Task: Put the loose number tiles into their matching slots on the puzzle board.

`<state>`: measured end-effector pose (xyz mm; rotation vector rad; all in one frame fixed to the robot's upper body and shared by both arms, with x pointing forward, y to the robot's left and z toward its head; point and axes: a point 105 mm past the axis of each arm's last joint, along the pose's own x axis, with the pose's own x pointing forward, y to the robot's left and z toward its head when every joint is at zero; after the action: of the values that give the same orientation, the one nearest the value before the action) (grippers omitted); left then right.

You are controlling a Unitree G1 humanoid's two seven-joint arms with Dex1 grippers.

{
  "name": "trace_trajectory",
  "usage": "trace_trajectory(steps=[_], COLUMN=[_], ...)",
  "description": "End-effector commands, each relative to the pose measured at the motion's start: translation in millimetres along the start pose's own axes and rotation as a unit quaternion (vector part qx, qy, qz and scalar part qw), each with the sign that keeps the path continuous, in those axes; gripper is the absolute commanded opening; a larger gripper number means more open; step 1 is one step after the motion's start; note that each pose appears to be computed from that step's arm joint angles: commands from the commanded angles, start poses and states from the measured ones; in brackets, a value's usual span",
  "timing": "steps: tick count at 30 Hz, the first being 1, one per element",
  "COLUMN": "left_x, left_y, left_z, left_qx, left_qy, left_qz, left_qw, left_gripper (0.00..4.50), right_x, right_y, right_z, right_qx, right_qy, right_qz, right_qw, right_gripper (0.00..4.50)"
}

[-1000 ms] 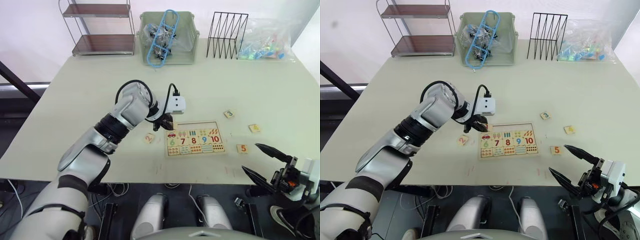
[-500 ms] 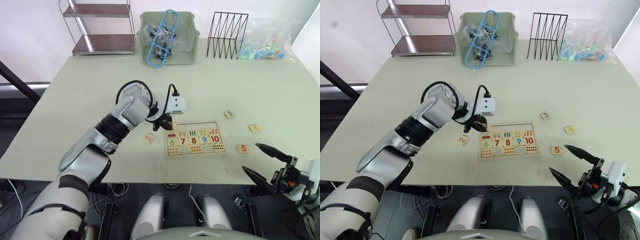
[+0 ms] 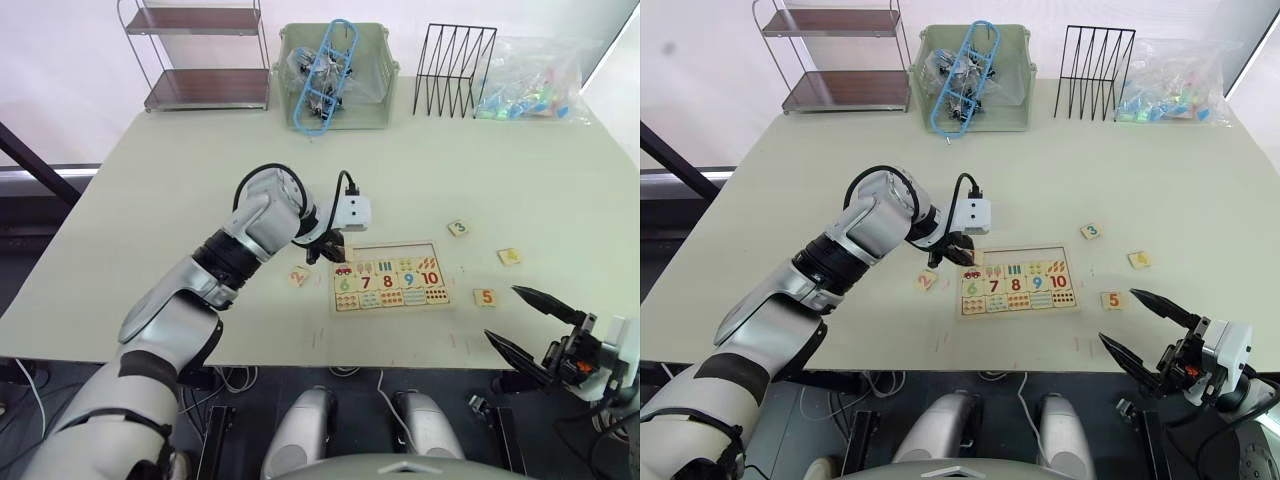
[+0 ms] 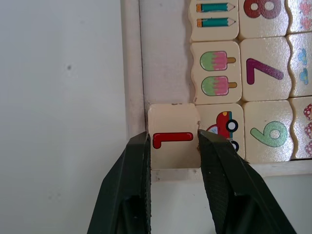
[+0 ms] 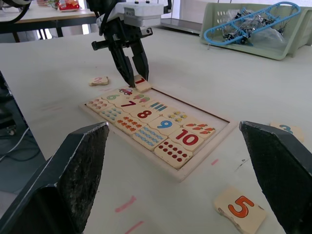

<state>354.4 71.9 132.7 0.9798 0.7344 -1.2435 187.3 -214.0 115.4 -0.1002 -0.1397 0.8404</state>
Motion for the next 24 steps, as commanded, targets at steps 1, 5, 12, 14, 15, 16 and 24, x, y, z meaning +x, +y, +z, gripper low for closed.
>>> trace_trajectory(steps=[1, 5, 12, 14, 15, 16, 24], left_x=[-1, 0, 0, 0, 0, -1, -16], left_y=[-3, 0, -1, -2, -2, -2, 4], left_z=[3, 4, 4, 5, 6, 7, 18], left_qx=[0.013, 0.011, 0.011, 0.006, 0.004, 0.002, -0.017], left_qy=[0.004, 0.002, 0.001, -0.001, -0.002, -0.003, -0.026], left_qz=[0.0, 0.006, 0.004, 0.002, 0.0, -0.001, 0.003], left_qw=[1.0, 1.0, 1.0, 1.0, 1.0, 1.0, 1.0], left_gripper=[0.95, 0.95, 0.95, 1.95, 2.28, 2.76, 4.45], right_x=[1, 2, 3, 2, 2, 2, 2], right_y=[2, 2, 3, 2, 2, 2, 1], right_z=[10, 10, 10, 9, 9, 9, 8], right_qx=[-0.013, -0.013, -0.014, -0.014, -0.014, -0.014, -0.014], right_qy=[-0.012, -0.012, -0.012, -0.011, -0.011, -0.011, -0.01], right_qz=[0.006, 0.006, 0.005, 0.005, 0.005, 0.005, 0.005], right_qw=[1.0, 1.0, 1.0, 1.0, 1.0, 1.0, 1.0], right_gripper=[4.5, 4.5, 4.5, 4.5, 4.5, 4.5, 4.5])
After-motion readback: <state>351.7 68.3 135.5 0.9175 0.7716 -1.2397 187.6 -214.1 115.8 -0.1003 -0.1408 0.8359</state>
